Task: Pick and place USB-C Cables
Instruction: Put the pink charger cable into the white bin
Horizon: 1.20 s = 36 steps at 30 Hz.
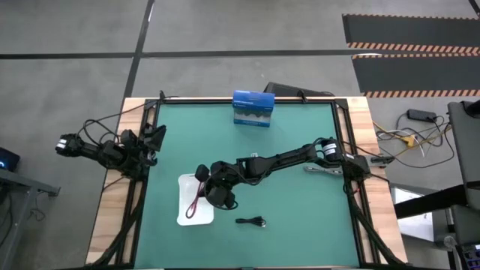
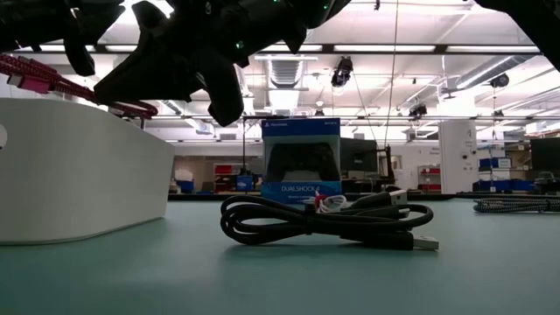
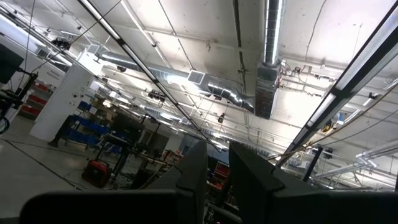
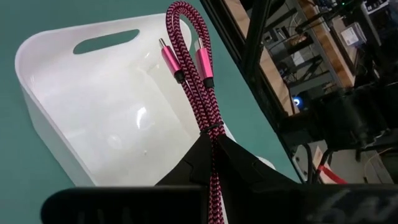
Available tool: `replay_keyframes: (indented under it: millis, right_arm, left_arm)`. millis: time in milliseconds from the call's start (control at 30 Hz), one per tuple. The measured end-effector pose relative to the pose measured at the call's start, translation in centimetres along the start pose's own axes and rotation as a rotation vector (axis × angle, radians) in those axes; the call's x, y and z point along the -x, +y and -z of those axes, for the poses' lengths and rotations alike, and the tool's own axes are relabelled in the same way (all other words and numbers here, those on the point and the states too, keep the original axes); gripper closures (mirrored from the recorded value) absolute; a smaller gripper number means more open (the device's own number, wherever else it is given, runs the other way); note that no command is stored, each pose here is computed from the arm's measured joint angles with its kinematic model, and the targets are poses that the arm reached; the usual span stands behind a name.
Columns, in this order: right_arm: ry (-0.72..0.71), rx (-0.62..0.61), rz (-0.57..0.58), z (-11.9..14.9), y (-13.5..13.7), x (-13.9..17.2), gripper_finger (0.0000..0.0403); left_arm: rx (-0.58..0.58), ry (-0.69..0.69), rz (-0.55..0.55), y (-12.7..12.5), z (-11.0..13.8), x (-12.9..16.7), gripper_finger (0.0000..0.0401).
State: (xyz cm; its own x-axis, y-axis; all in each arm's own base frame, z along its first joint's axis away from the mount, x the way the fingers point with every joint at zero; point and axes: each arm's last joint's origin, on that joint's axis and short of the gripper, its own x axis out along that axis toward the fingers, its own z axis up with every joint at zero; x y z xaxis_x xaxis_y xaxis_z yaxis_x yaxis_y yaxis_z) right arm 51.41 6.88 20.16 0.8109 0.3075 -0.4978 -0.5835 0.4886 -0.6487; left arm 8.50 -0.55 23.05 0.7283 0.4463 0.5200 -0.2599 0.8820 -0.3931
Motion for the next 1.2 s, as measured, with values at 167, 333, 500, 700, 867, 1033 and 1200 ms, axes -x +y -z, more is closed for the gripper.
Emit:
replay_keyframes:
  millis: [167, 333, 500, 700, 867, 1033, 1200]
  right_arm:
    - [0.0, 0.0, 0.0, 0.0, 0.0, 0.0, 0.0394]
    - [0.0, -0.027, 0.0, 0.0, -0.01, 0.0, 0.0394]
    - [0.0, -0.032, 0.0, -0.01, -0.01, 0.0, 0.0394]
    - [0.003, -0.032, -0.004, 0.02, 0.03, 0.0, 0.0394]
    - [0.005, -0.027, -0.007, 0.03, 0.05, 0.01, 0.0394]
    - [0.007, -0.028, -0.009, 0.05, 0.07, 0.01, 0.0394]
    - [0.007, -0.028, -0.01, 0.05, 0.08, 0.01, 0.0394]
  left_arm:
    - [0.0, 0.0, 0.0, 0.0, 0.0, 0.0, 0.0349]
    - [0.0, 0.0, 0.0, 0.0, 0.0, 0.0, 0.0349]
    - [0.0, 0.0, 0.0, 0.0, 0.0, 0.0, 0.0349]
    - [0.0, 0.0, 0.0, 0.0, 0.0, 0.0, 0.0349]
    - [-0.001, 0.0, 0.0, 0.0, 0.0, 0.0, 0.0349]
    - [-0.001, 0.0, 0.0, 0.0, 0.0, 0.0, 0.0349]
    - [0.0, 0.0, 0.0, -0.01, -0.01, -0.01, 0.0349]
